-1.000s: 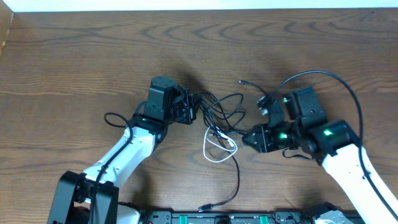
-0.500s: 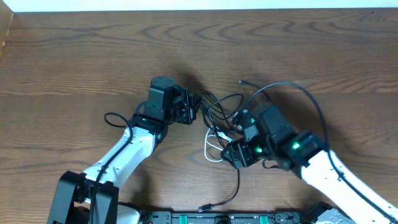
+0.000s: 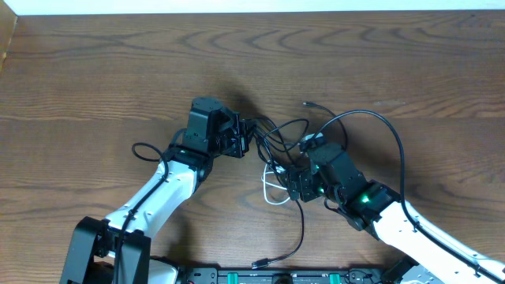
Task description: Untangle cables
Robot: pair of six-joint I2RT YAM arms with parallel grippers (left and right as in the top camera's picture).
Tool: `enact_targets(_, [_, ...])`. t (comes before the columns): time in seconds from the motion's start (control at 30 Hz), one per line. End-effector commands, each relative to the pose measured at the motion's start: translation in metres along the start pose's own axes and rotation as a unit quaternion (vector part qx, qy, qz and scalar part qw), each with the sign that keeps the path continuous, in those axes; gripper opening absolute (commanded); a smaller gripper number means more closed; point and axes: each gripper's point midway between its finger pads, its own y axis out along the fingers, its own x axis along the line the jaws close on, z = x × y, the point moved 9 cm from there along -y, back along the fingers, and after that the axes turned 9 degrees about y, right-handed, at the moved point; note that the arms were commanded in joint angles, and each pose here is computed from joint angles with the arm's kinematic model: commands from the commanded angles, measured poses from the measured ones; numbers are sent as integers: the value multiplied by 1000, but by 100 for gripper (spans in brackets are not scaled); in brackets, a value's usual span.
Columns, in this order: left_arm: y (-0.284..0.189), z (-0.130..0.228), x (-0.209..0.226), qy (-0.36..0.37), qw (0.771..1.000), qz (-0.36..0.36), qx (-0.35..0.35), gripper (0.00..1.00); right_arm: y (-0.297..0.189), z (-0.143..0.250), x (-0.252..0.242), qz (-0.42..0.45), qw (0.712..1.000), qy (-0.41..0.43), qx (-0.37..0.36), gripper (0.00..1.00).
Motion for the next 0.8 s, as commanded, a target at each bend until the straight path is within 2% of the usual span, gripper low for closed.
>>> enact_targets(0.0, [-1,0,-3,9,1000,4,4,8,5,6,5,-34,998,-35,27,63])
enact_targets(0.1, [-1,0,-3,9,1000,4,4,8,14,11,0,-20,998,-36,45,41])
enact_targets(0.17, [-1,0,-3,9,1000,4,4,8,18,15,-2,-16,998,-35,58,31])
enact_targets(0.2, [-1,0,-3,9,1000,4,5,8,19,16,-3,-17,997,-34,64,28])
enact_targets(0.27, [-1,1,-3,9,1000,3,7,8,19,19,-1,-26,996,-32,75,28])
enact_targets(0.33, [-1,0,-3,9,1000,3,7,8,19,21,2,-45,995,-30,87,37])
enact_targets(0.37, [-1,0,-3,9,1000,2,7,8,19,22,3,-55,994,-30,92,49])
enact_targets(0.43, [-1,0,-2,8,1000,1,7,8,18,23,4,-60,993,-29,96,61])
enact_targets(0.47, [-1,0,-2,8,1000,1,7,8,18,23,3,-56,993,-29,97,76])
enact_targets(0.57, [-1,0,-2,8,1000,0,7,8,18,19,-9,3,997,-18,78,96])
enact_targets(0.6, [-1,0,-2,8,1000,0,7,8,15,15,-16,38,997,-6,66,99])
enact_targets(0.67, [-1,0,-2,8,1000,0,7,8,5,3,-24,81,995,15,50,99])
enact_targets(0.77, [-1,0,-2,8,1000,0,7,8,-22,-17,-22,99,994,33,35,99])
